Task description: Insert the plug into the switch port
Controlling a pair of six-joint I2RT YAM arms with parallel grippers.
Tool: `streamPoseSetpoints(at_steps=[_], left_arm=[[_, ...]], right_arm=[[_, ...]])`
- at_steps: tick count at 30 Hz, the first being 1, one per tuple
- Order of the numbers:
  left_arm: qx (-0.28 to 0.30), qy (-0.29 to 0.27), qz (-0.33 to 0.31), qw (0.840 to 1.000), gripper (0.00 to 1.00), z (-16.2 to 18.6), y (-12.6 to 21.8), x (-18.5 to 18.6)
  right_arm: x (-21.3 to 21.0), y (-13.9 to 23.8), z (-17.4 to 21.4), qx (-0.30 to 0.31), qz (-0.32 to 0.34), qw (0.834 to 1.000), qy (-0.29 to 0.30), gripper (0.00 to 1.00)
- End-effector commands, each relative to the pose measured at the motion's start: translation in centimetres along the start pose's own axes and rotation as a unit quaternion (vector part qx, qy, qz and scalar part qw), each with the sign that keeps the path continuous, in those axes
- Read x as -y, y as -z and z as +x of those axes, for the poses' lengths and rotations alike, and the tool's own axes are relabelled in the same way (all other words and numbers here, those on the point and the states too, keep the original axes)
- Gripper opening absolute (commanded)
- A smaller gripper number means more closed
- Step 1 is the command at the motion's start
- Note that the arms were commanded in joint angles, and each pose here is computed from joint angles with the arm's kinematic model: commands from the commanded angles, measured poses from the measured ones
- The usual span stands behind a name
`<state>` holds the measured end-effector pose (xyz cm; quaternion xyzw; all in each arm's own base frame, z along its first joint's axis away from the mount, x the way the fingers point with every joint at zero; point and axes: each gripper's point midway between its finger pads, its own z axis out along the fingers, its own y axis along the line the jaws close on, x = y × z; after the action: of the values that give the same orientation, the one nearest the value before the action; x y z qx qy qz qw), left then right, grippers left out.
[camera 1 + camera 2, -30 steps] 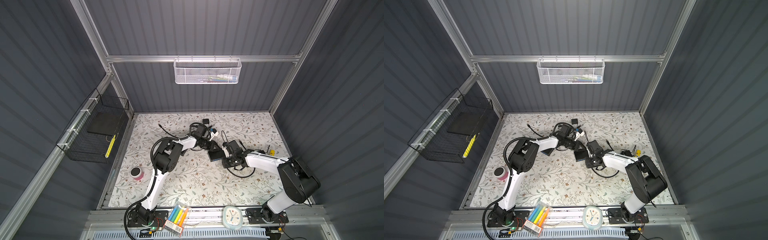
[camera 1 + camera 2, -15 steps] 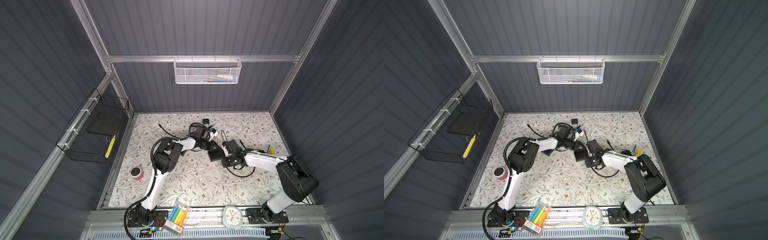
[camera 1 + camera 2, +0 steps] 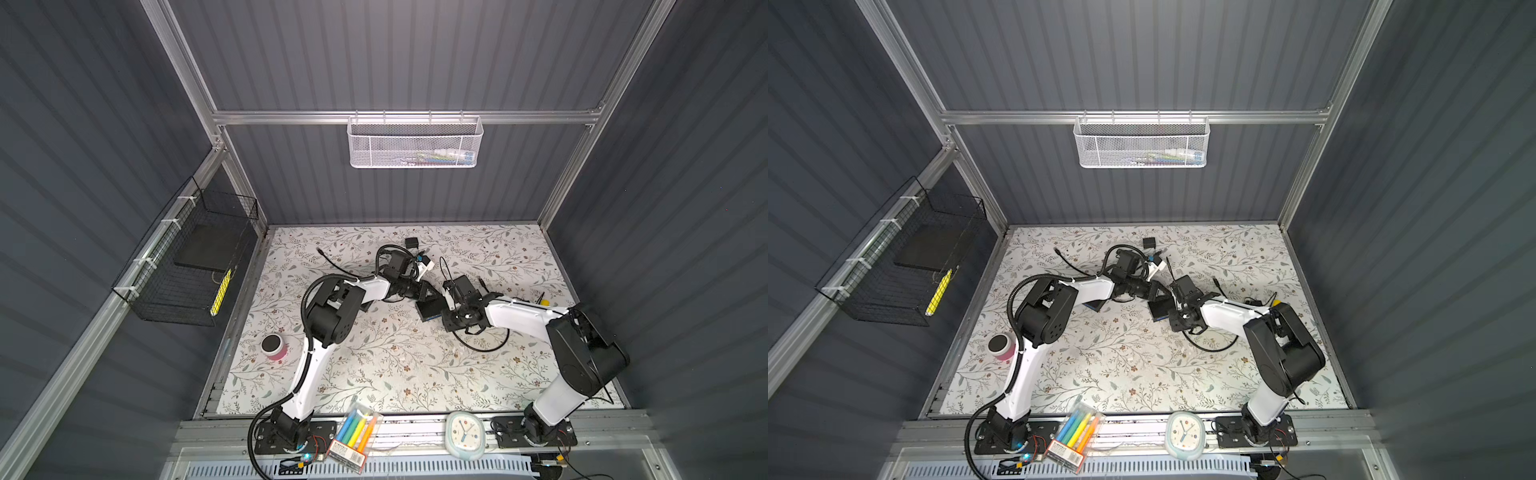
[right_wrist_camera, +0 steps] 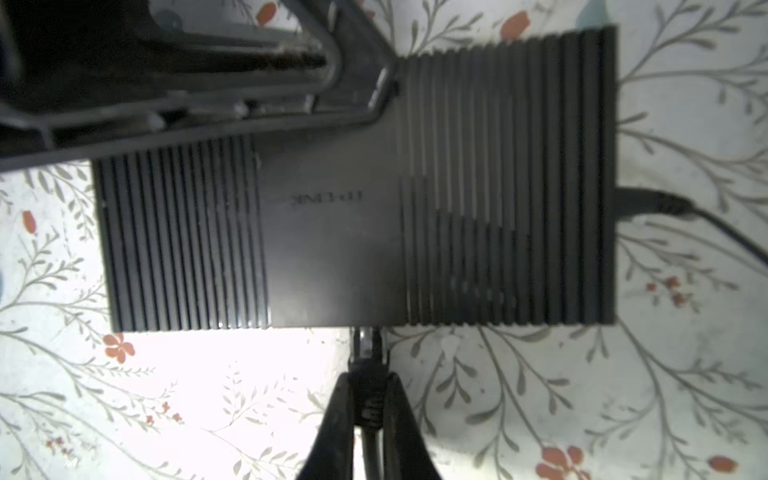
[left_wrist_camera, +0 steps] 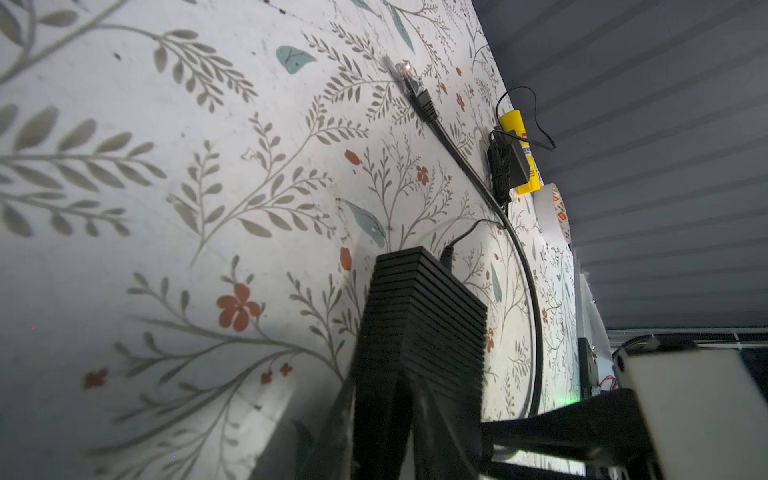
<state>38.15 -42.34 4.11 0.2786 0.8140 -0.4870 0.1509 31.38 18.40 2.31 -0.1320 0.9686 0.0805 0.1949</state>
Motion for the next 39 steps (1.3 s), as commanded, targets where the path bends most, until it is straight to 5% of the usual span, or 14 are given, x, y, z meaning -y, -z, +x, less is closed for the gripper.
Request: streamPoseSetpoints(at_steps=[1,39], left_arm=[[-0.085,0.077,-0.010,0.993,0.24,6.5,-1.5,-0.9],[-0.113,0.073,0.051,0.990,0.17,9.5,-3.9,1.1]], right_arm=[[-0.3,1.5,-6.1,0.093,0.002,0.996,0.018,0.00],[-0.1,1.4,-10.3,0.100,-0.029,0.992,0.070,0.00]])
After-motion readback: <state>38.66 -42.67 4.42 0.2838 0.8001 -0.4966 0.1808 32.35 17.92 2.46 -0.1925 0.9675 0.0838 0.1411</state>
